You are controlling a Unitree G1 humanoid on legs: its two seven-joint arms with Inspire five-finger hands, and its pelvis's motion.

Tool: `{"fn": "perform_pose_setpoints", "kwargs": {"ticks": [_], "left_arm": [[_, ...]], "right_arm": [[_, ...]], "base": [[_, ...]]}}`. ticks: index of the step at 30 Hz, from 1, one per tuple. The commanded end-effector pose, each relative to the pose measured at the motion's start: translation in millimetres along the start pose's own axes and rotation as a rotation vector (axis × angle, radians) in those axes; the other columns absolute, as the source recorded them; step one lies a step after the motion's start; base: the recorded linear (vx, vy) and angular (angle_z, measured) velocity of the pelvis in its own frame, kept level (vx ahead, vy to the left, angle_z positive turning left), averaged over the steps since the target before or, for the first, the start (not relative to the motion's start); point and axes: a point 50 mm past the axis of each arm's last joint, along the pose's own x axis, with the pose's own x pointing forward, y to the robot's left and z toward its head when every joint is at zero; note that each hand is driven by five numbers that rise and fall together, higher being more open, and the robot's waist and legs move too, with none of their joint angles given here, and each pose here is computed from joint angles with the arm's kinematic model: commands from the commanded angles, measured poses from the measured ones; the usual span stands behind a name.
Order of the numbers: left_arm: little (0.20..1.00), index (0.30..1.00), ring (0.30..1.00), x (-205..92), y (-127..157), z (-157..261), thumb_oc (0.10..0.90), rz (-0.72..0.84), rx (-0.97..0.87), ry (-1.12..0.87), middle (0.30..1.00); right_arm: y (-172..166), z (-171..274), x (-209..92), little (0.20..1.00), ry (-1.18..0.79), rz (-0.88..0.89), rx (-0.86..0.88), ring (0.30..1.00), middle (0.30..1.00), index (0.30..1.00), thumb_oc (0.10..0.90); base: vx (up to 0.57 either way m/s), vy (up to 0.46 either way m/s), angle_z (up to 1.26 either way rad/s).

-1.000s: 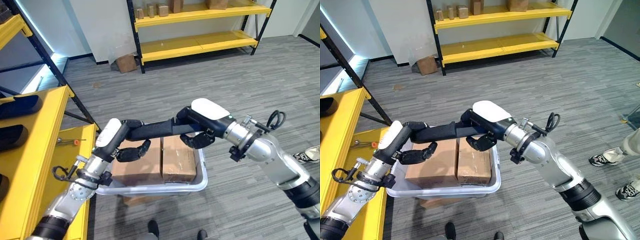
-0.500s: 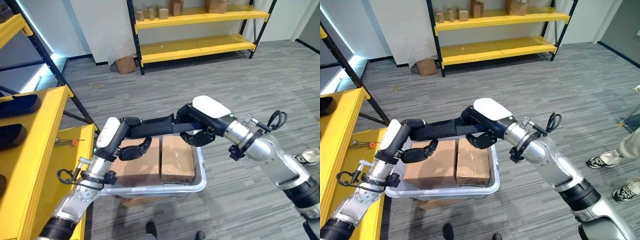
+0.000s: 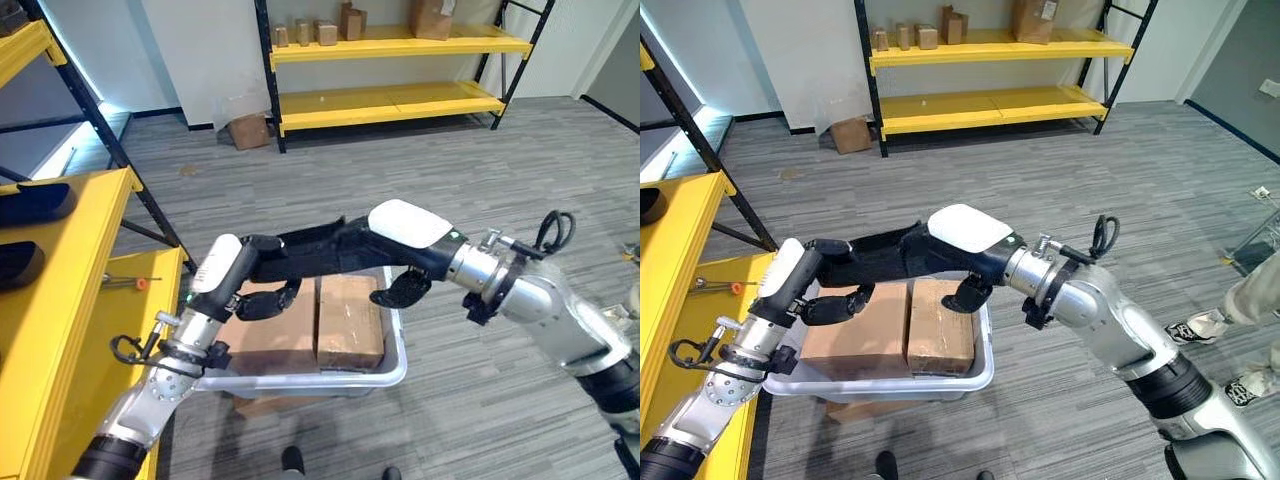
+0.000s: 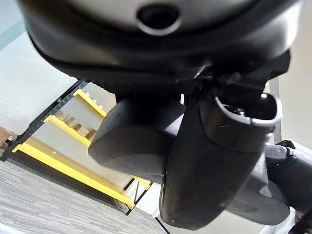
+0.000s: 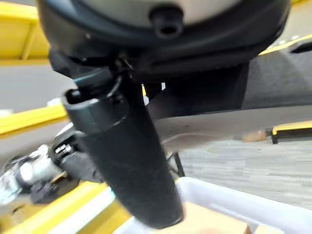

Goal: Move parts from the plastic box to the shelf.

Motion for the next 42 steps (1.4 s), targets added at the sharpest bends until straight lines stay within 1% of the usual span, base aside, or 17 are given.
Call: {"fn": "perform_pose_setpoints", "kwargs": {"ticks": [1,6,11,12,13,15,18,19,21,25,30,34,35,36,39,41,42], "left_arm": [[0.3,0.3,0.3,45,34,45,0.4,0.186,-0.069,-0.332,0.3],[0.3,0.3,0.3,45,34,43,0.4,0.159,-0.064,-0.322,0.3],[0.3,0.3,0.3,44,34,42,0.4,0.145,-0.063,-0.3,0.3],[0.3,0.3,0.3,44,34,42,0.4,0.145,-0.062,-0.3,0.3],[0.3,0.3,0.3,43,34,42,0.4,0.145,-0.065,-0.295,0.3],[0.3,0.3,0.3,43,29,42,0.4,0.149,-0.076,-0.284,0.3],[0.3,0.3,0.3,43,28,43,0.4,0.157,-0.082,-0.286,0.3],[0.3,0.3,0.3,43,28,43,0.4,0.157,-0.082,-0.286,0.3],[0.3,0.3,0.3,43,28,45,0.4,0.158,-0.09,-0.286,0.3],[0.3,0.3,0.3,42,29,45,0.4,0.162,-0.088,-0.283,0.3],[0.3,0.3,0.3,38,31,41,0.4,0.178,-0.057,-0.268,0.3],[0.3,0.3,0.3,37,31,41,0.4,0.179,-0.054,-0.268,0.3],[0.3,0.3,0.3,26,37,38,0.4,0.23,-0.009,-0.249,0.3],[0.3,0.3,0.3,22,39,37,0.4,0.246,0.0,-0.242,0.3],[0.3,0.3,0.3,11,42,37,0.4,0.283,0.038,-0.235,0.3],[0.3,0.3,0.3,-2,46,38,0.4,0.317,0.06,-0.224,0.3],[0.3,0.3,0.3,-4,47,38,0.4,0.321,0.063,-0.222,0.3]], "right_arm": [[-24,45,11,1.0,-0.28,-0.107,0.012,1.0,1.0,1.0,0.9],[-31,30,7,1.0,-0.176,-0.192,0.031,1.0,1.0,1.0,0.9],[-43,16,-4,1.0,-0.073,-0.392,0.012,1.0,1.0,1.0,0.9],[-42,16,-4,1.0,-0.073,-0.393,0.012,1.0,1.0,1.0,0.9],[-46,14,-8,1.0,-0.053,-0.474,0.017,1.0,1.0,1.0,0.9],[-54,4,-18,1.0,0.037,-0.719,0.022,1.0,1.0,1.0,0.9],[-55,-4,-25,1.0,0.102,-0.846,0.008,1.0,1.0,1.0,0.9],[-55,-4,-25,1.0,0.103,-0.854,0.008,1.0,1.0,1.0,0.9],[-57,-12,-31,1.0,0.173,-0.96,0.019,1.0,1.0,1.0,0.9],[-55,-19,-35,1.0,0.228,-1.021,0.055,1.0,1.0,1.0,0.9],[-35,-38,-46,1.0,0.343,-1.062,0.231,1.0,1.0,1.0,0.9],[-32,-39,-47,1.0,0.351,-1.062,0.237,1.0,1.0,1.0,0.9],[16,-61,-61,1.0,0.487,-1.143,0.58,1.0,1.0,1.0,0.9],[31,-63,-63,1.0,0.514,-1.169,0.677,1.0,1.0,1.0,0.9],[63,-65,-68,1.0,0.586,-1.183,0.801,1.0,1.0,1.0,0.9],[93,-64,-67,1.0,0.658,-1.104,0.91,1.0,1.0,1.0,0.9],[98,-64,-66,1.0,0.667,-1.087,0.931,1.0,1.0,1.0,0.9]], "base": [[0.0,0.0,0.0],[0.0,-0.003,-0.01],[0.0,0.0,0.0],[0.0,0.0,0.0],[0.0,0.0,0.0],[0.0,0.043,-0.08],[-0.01,0.033,-0.1],[-0.01,0.035,-0.07],[-0.01,0.04,-0.04],[0.0,0.008,-0.01],[0.0,0.0,0.0],[-0.01,-0.018,0.0],[-0.06,-0.1,-0.02],[-0.08,-0.126,-0.01],[-0.03,-0.085,0.06],[-0.07,-0.109,0.15],[-0.09,-0.124,0.22]]}}
